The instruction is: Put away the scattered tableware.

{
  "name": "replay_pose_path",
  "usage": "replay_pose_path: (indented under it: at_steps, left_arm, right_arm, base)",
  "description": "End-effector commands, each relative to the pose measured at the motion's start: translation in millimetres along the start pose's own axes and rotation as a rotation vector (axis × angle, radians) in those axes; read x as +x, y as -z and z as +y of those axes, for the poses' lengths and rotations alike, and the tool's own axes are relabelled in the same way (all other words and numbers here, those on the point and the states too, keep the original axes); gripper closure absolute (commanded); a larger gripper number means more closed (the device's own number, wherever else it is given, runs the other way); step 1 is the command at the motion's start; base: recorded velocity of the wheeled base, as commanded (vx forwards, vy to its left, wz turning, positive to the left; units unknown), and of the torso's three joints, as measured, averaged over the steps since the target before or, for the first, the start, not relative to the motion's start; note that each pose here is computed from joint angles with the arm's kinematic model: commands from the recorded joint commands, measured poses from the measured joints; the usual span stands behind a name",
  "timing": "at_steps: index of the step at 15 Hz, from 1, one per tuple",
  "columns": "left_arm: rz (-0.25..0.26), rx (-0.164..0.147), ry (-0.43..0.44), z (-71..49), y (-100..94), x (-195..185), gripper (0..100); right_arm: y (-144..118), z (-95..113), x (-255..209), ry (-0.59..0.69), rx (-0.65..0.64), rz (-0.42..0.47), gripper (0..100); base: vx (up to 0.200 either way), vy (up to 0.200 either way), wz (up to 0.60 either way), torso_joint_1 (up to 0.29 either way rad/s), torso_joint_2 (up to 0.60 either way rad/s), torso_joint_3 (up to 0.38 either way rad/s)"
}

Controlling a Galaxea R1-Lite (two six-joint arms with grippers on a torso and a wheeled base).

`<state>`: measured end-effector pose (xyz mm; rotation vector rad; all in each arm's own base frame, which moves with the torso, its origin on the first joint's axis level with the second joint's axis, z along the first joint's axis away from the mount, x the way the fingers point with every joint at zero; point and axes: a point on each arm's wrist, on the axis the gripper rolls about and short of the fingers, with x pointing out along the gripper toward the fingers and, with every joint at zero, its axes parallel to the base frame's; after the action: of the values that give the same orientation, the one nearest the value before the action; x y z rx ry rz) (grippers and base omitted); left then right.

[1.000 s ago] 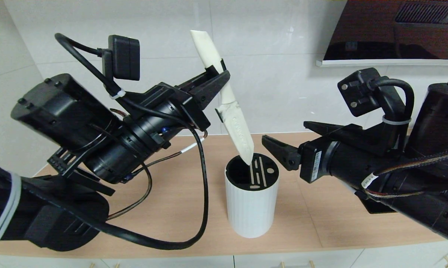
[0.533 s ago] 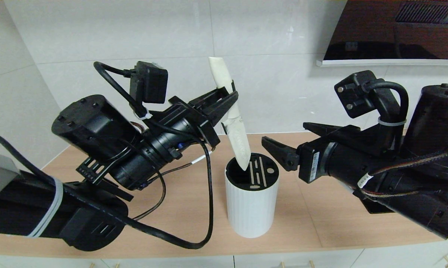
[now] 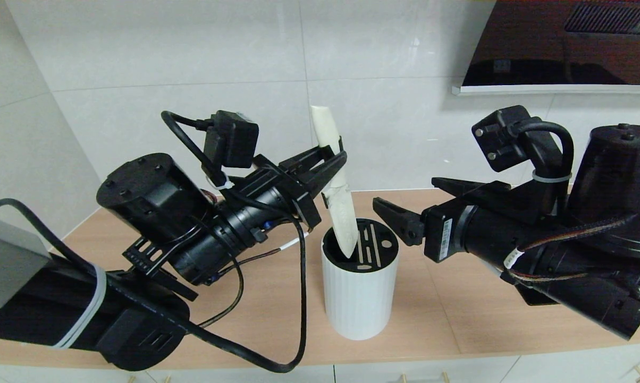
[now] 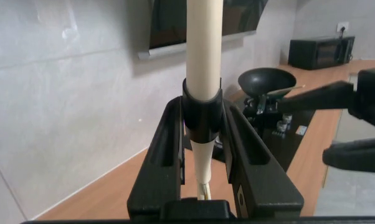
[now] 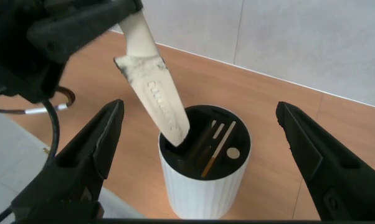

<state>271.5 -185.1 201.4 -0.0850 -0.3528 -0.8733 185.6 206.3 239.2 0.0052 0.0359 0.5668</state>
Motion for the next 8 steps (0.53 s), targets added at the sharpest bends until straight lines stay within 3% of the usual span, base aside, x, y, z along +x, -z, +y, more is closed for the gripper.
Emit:
replay_pose_path:
  at_steps: [1, 8]
  left_arm:
    - [0.023, -0.007, -0.006, 0.8, 12.8, 2, 100]
    - [0.040, 0.034, -0.039, 3.7, 34.0, 7, 100]
  right_arm:
    - [2, 0, 2, 0.001, -0.002, 0.006, 0]
    - [4, 1, 3, 0.001, -0.004, 0.011, 0]
  base:
    - [0.000, 0.000, 0.00, 0.000, 0.00, 0.000]
    - [0.000, 0.000, 0.00, 0.000, 0.00, 0.000]
